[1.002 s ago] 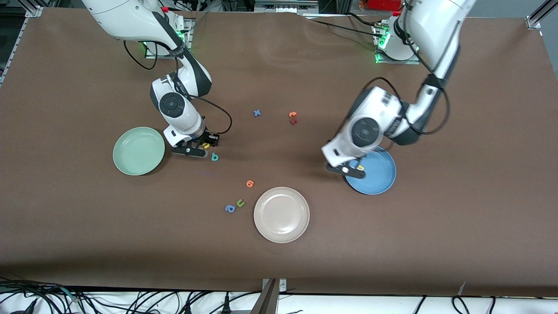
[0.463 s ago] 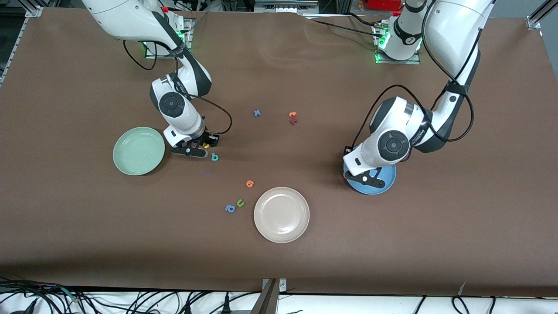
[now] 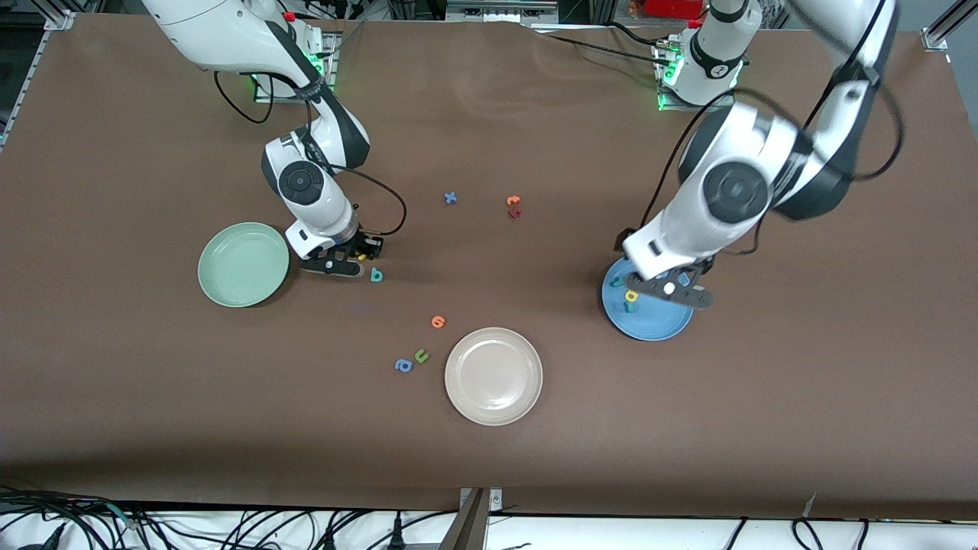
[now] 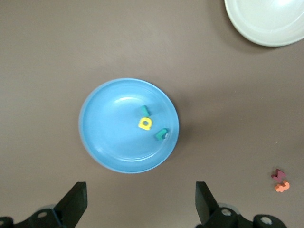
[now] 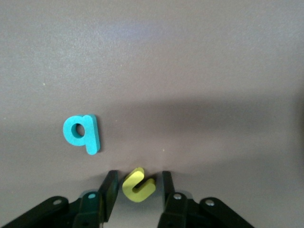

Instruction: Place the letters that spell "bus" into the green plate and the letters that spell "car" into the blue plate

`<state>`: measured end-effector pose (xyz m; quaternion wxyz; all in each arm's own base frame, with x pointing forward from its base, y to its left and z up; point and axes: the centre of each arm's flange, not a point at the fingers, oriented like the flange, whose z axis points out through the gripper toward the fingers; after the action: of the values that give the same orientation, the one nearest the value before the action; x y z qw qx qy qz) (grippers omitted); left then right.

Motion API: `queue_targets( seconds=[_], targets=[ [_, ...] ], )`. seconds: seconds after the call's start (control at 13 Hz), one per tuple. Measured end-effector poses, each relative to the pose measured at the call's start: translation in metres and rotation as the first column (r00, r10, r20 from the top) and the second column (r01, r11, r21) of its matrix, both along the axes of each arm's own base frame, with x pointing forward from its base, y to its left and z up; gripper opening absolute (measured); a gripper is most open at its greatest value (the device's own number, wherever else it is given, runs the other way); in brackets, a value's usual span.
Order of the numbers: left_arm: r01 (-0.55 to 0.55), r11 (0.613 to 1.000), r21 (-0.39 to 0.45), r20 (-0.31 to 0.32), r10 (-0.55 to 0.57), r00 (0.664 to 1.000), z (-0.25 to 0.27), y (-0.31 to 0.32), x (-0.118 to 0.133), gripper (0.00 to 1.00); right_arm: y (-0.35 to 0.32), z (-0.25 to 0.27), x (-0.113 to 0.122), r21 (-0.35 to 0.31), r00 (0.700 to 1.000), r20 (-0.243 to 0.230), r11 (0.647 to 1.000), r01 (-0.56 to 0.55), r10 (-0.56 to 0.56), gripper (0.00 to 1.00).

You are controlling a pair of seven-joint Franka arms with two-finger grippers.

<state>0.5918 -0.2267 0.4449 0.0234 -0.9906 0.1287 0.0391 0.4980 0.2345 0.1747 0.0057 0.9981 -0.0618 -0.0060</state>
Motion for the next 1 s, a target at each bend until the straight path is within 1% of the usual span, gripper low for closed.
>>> queue_targets(
  seconds=[0.15,0.23,0.31,0.39,0.46,0.69,1.0],
  targets=[
    [-0.034,0.999,0.009,0.1,0.033,0.994,0.069,0.027,-0.011,1.0,-0.003,0.0,0.002,0.0,1.0,0.002,1.0,0.005,-0.005,0.43],
    [-0.059,0.998,0.005,0.143,0.058,0.988,0.099,0.044,-0.016,1.0,-0.003,0.001,0.003,0.001,1.0,0.005,1.0,0.006,-0.006,0.34],
    [-0.076,0.997,0.002,0.18,0.074,0.981,0.124,0.061,-0.022,1.0,-0.004,0.001,0.003,0.001,1.0,0.005,1.0,0.007,-0.007,0.31],
    [-0.079,0.997,0.003,0.206,0.076,0.976,0.142,0.076,-0.027,1.0,-0.004,0.001,0.003,0.001,1.0,0.005,1.0,0.008,-0.008,0.32],
    [-0.08,0.997,0.001,0.216,0.078,0.973,0.153,0.091,-0.03,1.0,-0.004,0.001,0.004,0.001,1.0,0.005,1.0,0.009,-0.009,0.33],
    [-0.119,0.991,-0.064,0.175,0.128,0.976,0.149,0.125,-0.027,1.0,-0.004,0.001,0.004,0.001,1.0,0.005,1.0,0.011,-0.011,0.31],
    [-0.139,0.989,-0.051,0.148,0.145,0.978,0.137,0.144,-0.024,1.0,-0.004,0.001,0.004,0.001,1.0,0.005,1.0,0.01,-0.01,0.31]
  ],
)
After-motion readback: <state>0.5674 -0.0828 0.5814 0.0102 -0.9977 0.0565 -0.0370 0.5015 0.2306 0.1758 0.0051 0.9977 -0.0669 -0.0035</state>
